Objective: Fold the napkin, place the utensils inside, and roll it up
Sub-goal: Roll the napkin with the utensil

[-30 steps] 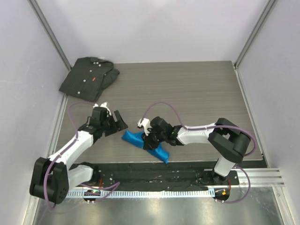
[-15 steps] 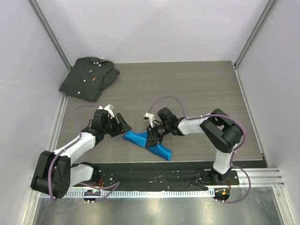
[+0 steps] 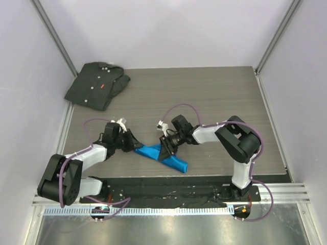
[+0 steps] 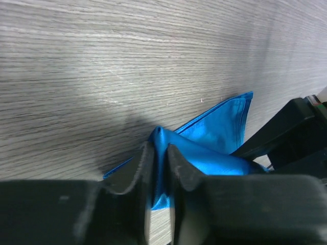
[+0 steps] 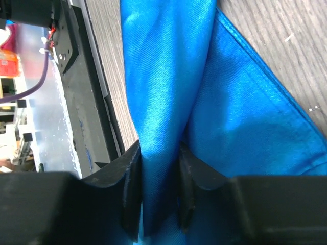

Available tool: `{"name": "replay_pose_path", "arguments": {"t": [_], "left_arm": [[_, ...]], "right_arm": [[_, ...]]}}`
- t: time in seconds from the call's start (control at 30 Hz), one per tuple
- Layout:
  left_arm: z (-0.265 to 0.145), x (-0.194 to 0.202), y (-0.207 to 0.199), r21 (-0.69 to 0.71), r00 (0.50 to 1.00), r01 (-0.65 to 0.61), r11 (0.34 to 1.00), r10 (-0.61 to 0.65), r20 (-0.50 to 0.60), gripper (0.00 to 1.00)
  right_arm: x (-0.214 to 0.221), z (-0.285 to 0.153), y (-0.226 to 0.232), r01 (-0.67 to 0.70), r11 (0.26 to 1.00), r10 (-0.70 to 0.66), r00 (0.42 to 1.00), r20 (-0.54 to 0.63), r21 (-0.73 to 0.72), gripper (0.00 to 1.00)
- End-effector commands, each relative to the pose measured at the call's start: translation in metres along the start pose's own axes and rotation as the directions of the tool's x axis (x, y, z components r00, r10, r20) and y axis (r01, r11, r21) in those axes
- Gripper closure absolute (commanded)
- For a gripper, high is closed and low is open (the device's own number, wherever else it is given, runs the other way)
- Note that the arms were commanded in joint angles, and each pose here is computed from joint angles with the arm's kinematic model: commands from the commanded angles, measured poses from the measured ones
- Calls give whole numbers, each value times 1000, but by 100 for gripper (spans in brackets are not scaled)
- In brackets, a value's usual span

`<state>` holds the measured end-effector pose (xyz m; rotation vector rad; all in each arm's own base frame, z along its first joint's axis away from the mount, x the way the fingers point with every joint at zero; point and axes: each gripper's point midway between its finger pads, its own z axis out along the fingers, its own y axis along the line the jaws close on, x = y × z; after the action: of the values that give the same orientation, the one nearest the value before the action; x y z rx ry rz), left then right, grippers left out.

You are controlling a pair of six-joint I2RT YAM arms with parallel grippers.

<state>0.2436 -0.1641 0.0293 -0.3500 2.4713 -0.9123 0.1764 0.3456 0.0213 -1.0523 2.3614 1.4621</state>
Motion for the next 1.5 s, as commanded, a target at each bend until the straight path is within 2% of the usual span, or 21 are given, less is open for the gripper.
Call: {"name": "replay_pose_path", "arguments": {"t": [0.0, 0.03, 0.07, 0.1, 0.13, 0.23, 0.3, 0.37, 0.47, 0.5, 0.6, 0.73, 1.0, 1.13, 1.3, 1.4, 1.47], "left_arm": [[1, -7, -10, 39, 1000, -22, 999, 22, 15, 85], [1, -8, -10, 40, 1000, -29, 999, 28, 14, 88], [1, -7, -10, 36, 999, -32, 999, 31, 9, 93], [0, -7, -10, 36, 999, -35, 999, 35, 5, 96], [0, -7, -10, 36, 999, -37, 999, 37, 4, 98], [0, -5, -11, 38, 999, -43, 998, 43, -7, 100], [-1, -5, -11, 37, 999, -44, 998, 45, -12, 100], [-1, -6, -12, 38, 999, -44, 998, 44, -14, 100], [-1, -5, -11, 26, 999, -38, 999, 39, -21, 100], [-1, -6, -12, 26, 999, -38, 999, 39, -23, 100], [-1, -6, -11, 14, 999, -31, 999, 31, -34, 100], [-1, -7, -12, 9, 999, -27, 1000, 27, -37, 100], [-1, -8, -15, 17, 999, -29, 999, 30, -45, 100], [0, -8, -16, 21, 998, -34, 999, 35, -50, 100], [0, -8, -18, 30, 998, -36, 999, 38, -58, 100], [-1, -9, -21, 40, 997, -44, 998, 47, -55, 99], [-2, -11, -24, 52, 997, -52, 997, 55, -53, 87]], "right_arm": [[2, -18, -18, 12, 981, -4, 999, -43, 195, 56], [2, -24, -20, 10, 972, 3, 999, -53, 236, 52], [-14, -32, -11, 52, 966, -47, 999, -25, 252, 48], [-21, -37, -9, 77, 959, -75, 997, -18, 272, 39], [-23, -43, -12, 85, 943, -81, 996, -24, 322, 35], [-48, -58, 4, 151, 915, -169, 985, 15, 374, 25], [-62, -68, 9, 188, 885, -228, 973, 45, 427, 22], [-63, -67, 11, 248, 833, -297, 955, 22, 495, 20], [-57, -49, 30, 396, 749, -432, 900, -62, 532, 20], [-59, -50, 27, 416, 697, -458, 885, -84, 585, 20], [-55, -34, 34, 488, 621, -523, 841, -139, 614, 20], [-50, -17, 31, 526, 584, -548, 817, -178, 618, 20], [-30, 0, 8, 575, 552, -531, 801, -278, 604, 27], [-29, -3, -5, 575, 517, -517, 800, -304, 635, 32], [-24, 2, -13, 584, 513, -507, 798, -327, 629, 38], [-18, 6, -16, 580, 553, -491, 807, -329, 598, 51], [-12, 11, -13, 569, 611, -475, 819, -320, 550, 62]]}}
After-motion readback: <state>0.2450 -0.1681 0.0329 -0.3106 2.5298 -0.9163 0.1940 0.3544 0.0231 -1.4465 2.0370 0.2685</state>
